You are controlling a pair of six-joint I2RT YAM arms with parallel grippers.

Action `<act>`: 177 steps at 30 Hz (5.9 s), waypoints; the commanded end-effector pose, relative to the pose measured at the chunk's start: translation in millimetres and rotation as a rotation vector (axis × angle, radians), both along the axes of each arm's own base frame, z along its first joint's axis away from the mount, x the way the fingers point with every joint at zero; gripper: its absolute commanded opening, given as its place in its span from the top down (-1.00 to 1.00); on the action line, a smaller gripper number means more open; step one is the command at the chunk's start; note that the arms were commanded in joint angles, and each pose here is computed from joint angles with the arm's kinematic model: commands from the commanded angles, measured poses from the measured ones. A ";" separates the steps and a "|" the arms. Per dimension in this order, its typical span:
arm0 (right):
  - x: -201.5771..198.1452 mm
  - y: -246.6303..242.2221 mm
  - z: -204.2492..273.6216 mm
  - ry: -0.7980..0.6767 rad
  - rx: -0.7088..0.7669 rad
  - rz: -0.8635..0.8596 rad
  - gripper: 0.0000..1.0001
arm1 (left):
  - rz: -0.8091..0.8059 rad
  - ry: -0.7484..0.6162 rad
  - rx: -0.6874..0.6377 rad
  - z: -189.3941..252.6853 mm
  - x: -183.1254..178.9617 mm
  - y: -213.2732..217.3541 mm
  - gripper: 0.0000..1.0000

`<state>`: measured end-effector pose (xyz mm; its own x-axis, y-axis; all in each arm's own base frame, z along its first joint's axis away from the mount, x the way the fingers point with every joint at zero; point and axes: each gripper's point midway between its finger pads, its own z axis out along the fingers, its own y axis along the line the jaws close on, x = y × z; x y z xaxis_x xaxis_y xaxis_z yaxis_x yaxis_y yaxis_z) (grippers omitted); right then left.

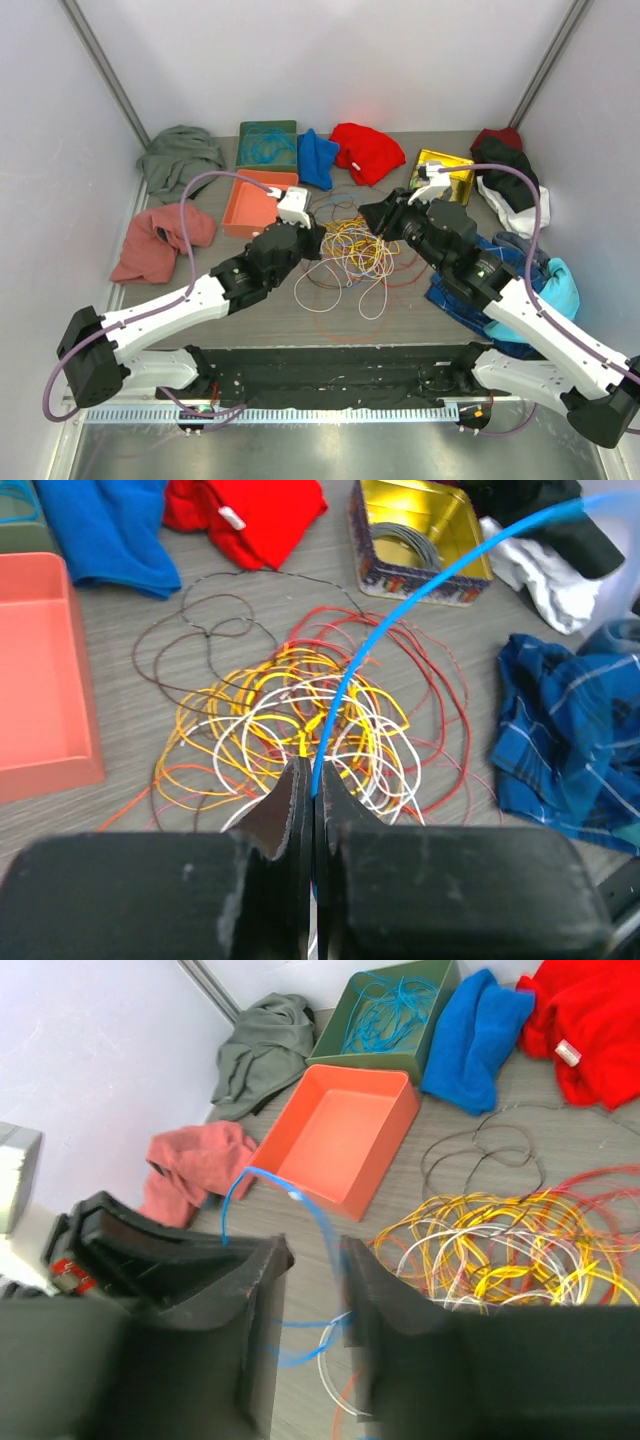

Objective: Untangle the cables

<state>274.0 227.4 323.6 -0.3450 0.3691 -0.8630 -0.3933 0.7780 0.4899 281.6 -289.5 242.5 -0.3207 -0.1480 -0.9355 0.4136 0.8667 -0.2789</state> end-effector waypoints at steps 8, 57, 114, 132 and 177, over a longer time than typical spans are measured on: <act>-1.3 -31.9 -7.7 0.013 -0.024 -0.131 -0.69 | 0.217 0.076 -0.163 72.3 88.5 68.4 1.00; 7.1 -67.1 -68.3 0.010 -0.194 -0.277 -0.57 | 0.494 0.191 -0.064 -61.4 390.3 161.4 -0.16; -26.0 -90.5 -173.9 0.306 -0.197 -0.353 -0.90 | 0.086 0.477 0.220 -184.3 22.7 -18.5 -0.65; -27.8 -97.1 -179.6 0.296 -0.222 -0.364 -0.90 | 0.124 0.492 0.210 -193.9 43.8 -4.8 0.46; -9.5 -8.9 -68.1 -0.145 -0.230 -0.048 -0.95 | -0.104 -0.486 -0.319 373.8 -14.4 35.6 1.00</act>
<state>254.0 216.0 213.9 -0.3478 0.2064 -0.9146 -0.3706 0.8657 0.3364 278.8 -260.7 594.7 0.0586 -0.4278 -0.9020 0.6119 0.7293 -0.3061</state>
